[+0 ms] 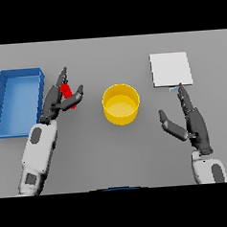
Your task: Pick up the red beaker and tilt it to pour out 1 green nut into yellow bowl. Pick up the yellow bowl and place it on the metallic measuring scale.
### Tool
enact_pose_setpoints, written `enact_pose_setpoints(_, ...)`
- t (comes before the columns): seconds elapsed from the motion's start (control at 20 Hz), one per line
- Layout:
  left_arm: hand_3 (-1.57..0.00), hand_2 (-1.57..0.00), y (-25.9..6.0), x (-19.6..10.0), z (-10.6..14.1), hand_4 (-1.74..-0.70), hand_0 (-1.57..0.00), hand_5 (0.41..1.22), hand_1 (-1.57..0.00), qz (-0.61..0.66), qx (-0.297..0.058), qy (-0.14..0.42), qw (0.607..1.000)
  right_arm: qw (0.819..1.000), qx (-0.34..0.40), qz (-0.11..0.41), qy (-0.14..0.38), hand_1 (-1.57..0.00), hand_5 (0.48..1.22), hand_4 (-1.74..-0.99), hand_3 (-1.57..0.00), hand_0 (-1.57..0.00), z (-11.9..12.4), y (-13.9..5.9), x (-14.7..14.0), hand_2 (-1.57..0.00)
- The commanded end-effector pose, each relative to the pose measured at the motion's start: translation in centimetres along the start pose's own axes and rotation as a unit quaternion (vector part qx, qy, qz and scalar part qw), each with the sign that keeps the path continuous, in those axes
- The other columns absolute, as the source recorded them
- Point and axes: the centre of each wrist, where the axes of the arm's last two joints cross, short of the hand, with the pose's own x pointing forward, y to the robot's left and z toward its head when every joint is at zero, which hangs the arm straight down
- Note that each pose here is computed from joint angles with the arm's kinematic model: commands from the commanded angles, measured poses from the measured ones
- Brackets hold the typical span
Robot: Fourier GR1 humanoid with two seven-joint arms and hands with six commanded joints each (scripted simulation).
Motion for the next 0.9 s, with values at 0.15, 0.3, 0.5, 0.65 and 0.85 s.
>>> enact_pose_setpoints(0.15, -0.49, -0.50, -1.1, 0.0, -0.8, -1.44, -0.46, 0.881, -0.48, 0.029, 0.023, 0.007, 0.999, 1.000, -0.001, 0.006, -0.003, 0.00, 0.685, -1.286, 0.00, 0.00, 0.2, 0.1, -0.1, 0.00)
enact_pose_setpoints(0.3, -1.02, -1.02, -1.5, -0.3, -0.9, -1.44, -1.00, 1.047, -1.01, -0.004, 0.041, -0.007, 0.999, 1.000, -0.001, 0.004, -0.007, 0.00, 0.684, -1.287, 0.00, 0.00, 0.0, 0.1, 0.1, 0.00)
enact_pose_setpoints(0.5, -1.34, -1.35, -1.8, -0.2, -1.0, -1.51, -1.34, 1.132, -1.34, -0.004, 0.046, -0.017, 0.999, 1.000, 0.002, 0.005, -0.002, 0.00, 0.681, -1.296, 0.00, 0.00, 0.0, 0.3, -0.2, 0.00)
enact_pose_setpoints(0.65, -1.45, -1.46, -1.8, 0.3, -1.1, -1.62, -1.45, 1.117, -1.45, 0.010, 0.051, -0.038, 0.998, 1.000, 0.010, 0.006, -0.006, 0.00, 0.679, -1.288, 0.00, 0.00, -0.5, 0.2, 0.0, 0.00)
enact_pose_setpoints(0.85, -1.52, -1.52, -1.4, 1.3, -0.8, -1.69, -1.52, 1.100, -1.52, 0.004, 0.058, -0.071, 0.996, 1.000, 0.009, 0.017, -0.008, 0.00, 0.667, -1.254, 0.00, 0.00, -0.3, 0.3, -0.2, 0.00)
